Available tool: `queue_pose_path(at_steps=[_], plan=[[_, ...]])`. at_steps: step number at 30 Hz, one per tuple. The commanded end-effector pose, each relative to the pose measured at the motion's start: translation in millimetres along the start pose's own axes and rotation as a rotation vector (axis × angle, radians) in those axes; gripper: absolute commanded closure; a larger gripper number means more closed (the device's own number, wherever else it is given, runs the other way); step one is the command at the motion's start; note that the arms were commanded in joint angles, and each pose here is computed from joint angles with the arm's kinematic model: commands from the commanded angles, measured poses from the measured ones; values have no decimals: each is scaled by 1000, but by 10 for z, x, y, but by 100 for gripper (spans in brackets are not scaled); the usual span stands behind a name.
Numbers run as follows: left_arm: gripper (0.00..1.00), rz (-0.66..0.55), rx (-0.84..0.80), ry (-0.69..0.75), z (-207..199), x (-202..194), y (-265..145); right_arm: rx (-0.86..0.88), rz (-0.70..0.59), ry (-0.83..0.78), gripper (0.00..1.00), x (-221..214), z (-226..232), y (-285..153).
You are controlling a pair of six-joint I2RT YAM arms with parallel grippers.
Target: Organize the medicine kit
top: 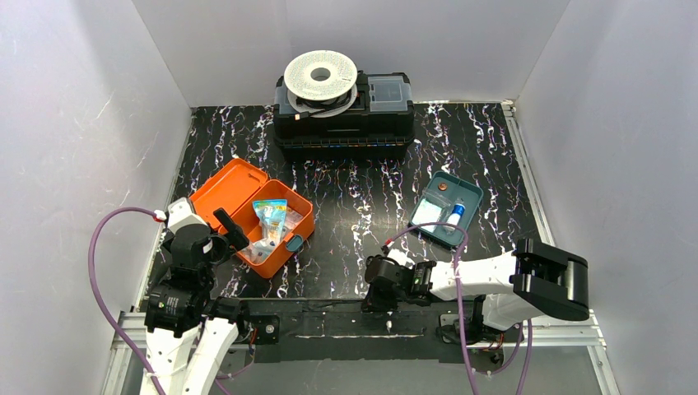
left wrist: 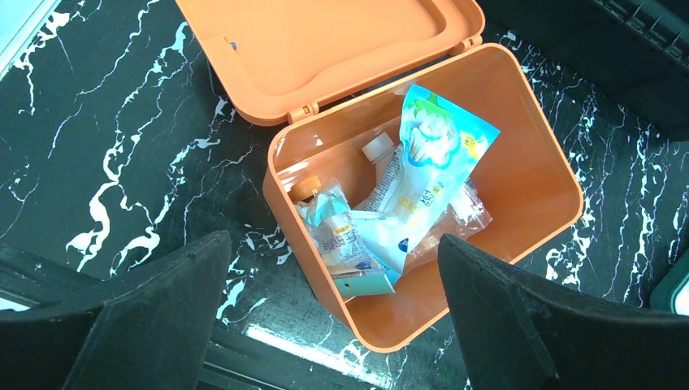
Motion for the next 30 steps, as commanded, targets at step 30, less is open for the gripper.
queue_pose_path(at_steps=[30], plan=[[1,390,-834,126,-893,-132,-492,524,146,-773,99,-159,619,-1357]])
Point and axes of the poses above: each gripper's point midway between its finger pads, its own y axis out along the fingers, its own z axis along the line the jaws close on, x = y × z, the point moved 6 cm from there along -y, back along the fingers, and after that the axes turned 1 degree about y, right-handed, at the moved point
